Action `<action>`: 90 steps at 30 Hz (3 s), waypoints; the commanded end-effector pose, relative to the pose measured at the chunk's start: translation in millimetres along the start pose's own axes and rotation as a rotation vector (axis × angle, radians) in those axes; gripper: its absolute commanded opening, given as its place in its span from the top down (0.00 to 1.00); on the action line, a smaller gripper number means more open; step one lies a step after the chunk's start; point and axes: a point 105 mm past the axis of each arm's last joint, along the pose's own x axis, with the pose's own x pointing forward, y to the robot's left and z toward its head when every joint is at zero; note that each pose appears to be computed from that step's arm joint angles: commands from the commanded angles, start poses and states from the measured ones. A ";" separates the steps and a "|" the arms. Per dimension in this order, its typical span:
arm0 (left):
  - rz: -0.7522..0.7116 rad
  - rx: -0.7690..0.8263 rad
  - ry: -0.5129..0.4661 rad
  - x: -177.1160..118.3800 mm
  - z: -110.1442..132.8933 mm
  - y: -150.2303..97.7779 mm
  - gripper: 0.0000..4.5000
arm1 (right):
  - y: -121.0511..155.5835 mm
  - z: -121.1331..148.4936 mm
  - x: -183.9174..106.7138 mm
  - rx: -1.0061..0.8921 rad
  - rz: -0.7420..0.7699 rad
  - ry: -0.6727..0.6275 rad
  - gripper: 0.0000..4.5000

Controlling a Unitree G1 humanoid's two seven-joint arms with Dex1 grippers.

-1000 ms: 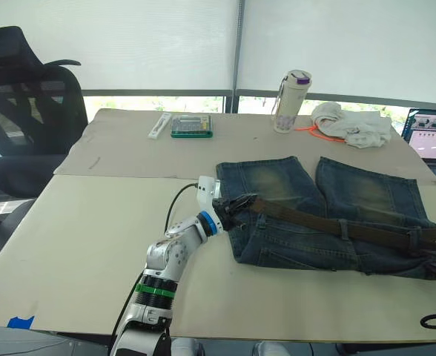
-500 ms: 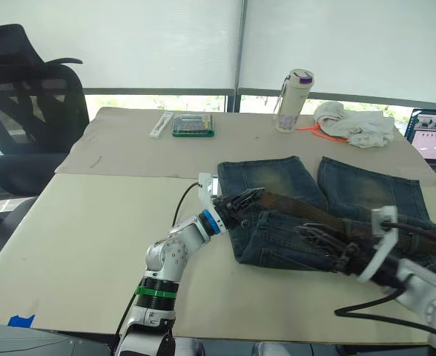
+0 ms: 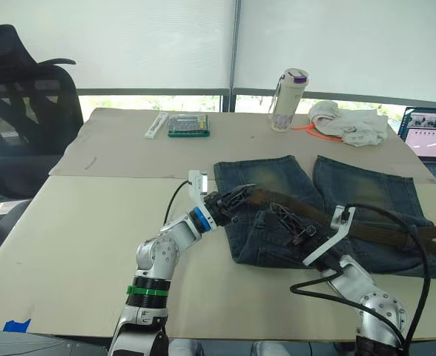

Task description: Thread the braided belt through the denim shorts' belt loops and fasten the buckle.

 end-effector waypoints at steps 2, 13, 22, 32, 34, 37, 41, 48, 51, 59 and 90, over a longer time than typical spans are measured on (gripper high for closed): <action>-0.051 0.041 -0.032 4.2 13.6 -12.2 1.00 | 11.7 12.7 2.8 -0.014 0.049 -0.064 0.85; -0.043 0.061 -0.002 1.9 9.0 -10.3 0.78 | 11.8 13.6 3.0 -0.033 0.037 -0.075 1.00; -0.013 0.473 0.182 -19.2 11.1 8.6 0.10 | -30.9 22.2 -14.9 -0.096 -0.232 0.023 1.00; -0.083 0.685 0.327 -38.3 15.1 15.4 0.01 | -49.2 13.3 -23.7 -0.094 -0.384 0.137 1.00; -0.087 0.682 0.333 -39.6 13.5 15.7 0.01 | -51.9 13.8 -24.3 -0.091 -0.405 0.135 1.00; -0.082 0.679 0.333 -41.5 14.8 17.5 0.01 | -54.8 15.2 -27.0 -0.081 -0.434 0.131 1.00; -0.075 0.684 0.334 -43.8 19.4 20.7 0.01 | -54.5 22.9 -30.8 -0.067 -0.463 0.102 1.00; -0.075 0.667 0.318 -42.8 19.2 20.2 0.01 | -57.1 25.0 -34.6 -0.063 -0.492 0.114 1.00; -0.075 0.667 0.318 -42.7 18.9 20.0 0.01 | -52.2 15.9 -30.0 -0.061 -0.461 0.160 1.00; -0.073 0.658 0.316 -41.9 16.6 20.5 0.01 | -38.2 0.9 -5.9 -0.100 -0.383 0.230 1.00; 0.175 0.165 0.064 -29.0 11.9 37.9 0.01 | 4.4 -12.0 44.6 0.095 -0.014 -0.005 1.00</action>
